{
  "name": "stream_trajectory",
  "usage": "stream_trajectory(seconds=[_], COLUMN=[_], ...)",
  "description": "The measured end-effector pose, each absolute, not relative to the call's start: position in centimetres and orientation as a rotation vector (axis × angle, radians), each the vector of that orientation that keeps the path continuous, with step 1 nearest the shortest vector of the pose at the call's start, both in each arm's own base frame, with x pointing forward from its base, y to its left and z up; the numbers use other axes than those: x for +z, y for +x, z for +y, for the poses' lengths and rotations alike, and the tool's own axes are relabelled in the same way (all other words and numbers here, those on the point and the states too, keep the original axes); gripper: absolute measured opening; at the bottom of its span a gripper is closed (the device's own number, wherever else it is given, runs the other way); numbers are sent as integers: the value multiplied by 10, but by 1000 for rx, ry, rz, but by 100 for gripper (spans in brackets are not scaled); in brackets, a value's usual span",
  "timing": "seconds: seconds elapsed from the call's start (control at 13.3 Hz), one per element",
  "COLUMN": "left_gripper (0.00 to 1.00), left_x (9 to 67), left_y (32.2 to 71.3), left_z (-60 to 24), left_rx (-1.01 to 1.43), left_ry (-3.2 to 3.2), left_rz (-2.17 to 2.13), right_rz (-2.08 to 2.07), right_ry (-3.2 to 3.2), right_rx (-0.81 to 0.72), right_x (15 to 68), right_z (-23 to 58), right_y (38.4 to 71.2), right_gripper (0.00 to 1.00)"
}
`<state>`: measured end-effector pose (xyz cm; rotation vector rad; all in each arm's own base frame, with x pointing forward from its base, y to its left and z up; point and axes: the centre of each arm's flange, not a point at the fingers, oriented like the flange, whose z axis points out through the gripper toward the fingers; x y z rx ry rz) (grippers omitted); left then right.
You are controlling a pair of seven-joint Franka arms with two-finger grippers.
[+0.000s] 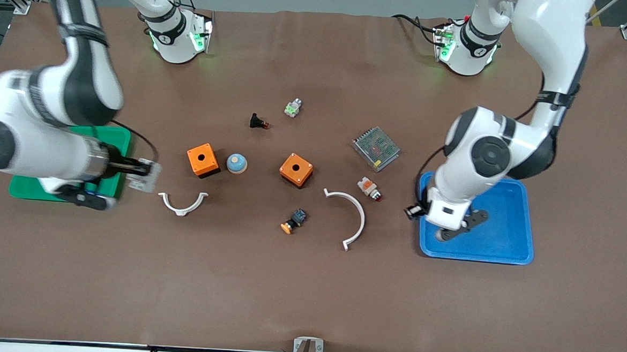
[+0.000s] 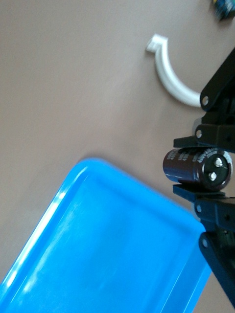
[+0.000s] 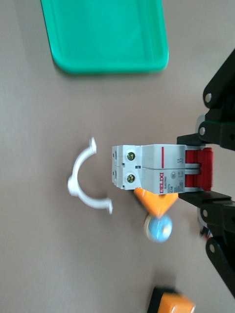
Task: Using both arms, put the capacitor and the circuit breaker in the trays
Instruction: 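Carry the capacitor to the blue tray while the right gripper carries the breaker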
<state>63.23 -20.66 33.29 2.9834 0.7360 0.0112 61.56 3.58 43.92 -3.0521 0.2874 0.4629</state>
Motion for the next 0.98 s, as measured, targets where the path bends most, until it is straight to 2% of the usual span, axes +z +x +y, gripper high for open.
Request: stream_trajectory(seconds=[0.23,0.45,0.83,0.98], left_gripper=[35,35,35,35], left_x=[323,308,267,249], left_y=[643,641,633,630], left_z=[-138,-108,-80,-81], left_rx=[-46,-91,-113,-123], left_ry=[3006,3017,3013,3010], left_rz=[738,738,741,738], right_rz=[158,90,55,20], right_ry=[-3018,-3027,-3043,-3095], right_rx=[497,492,469,412], right_x=[437,421,365,334], right_z=[-55,-134,-199,-217], right_y=[606,592,562,549], right_gripper=[40,40,40,40])
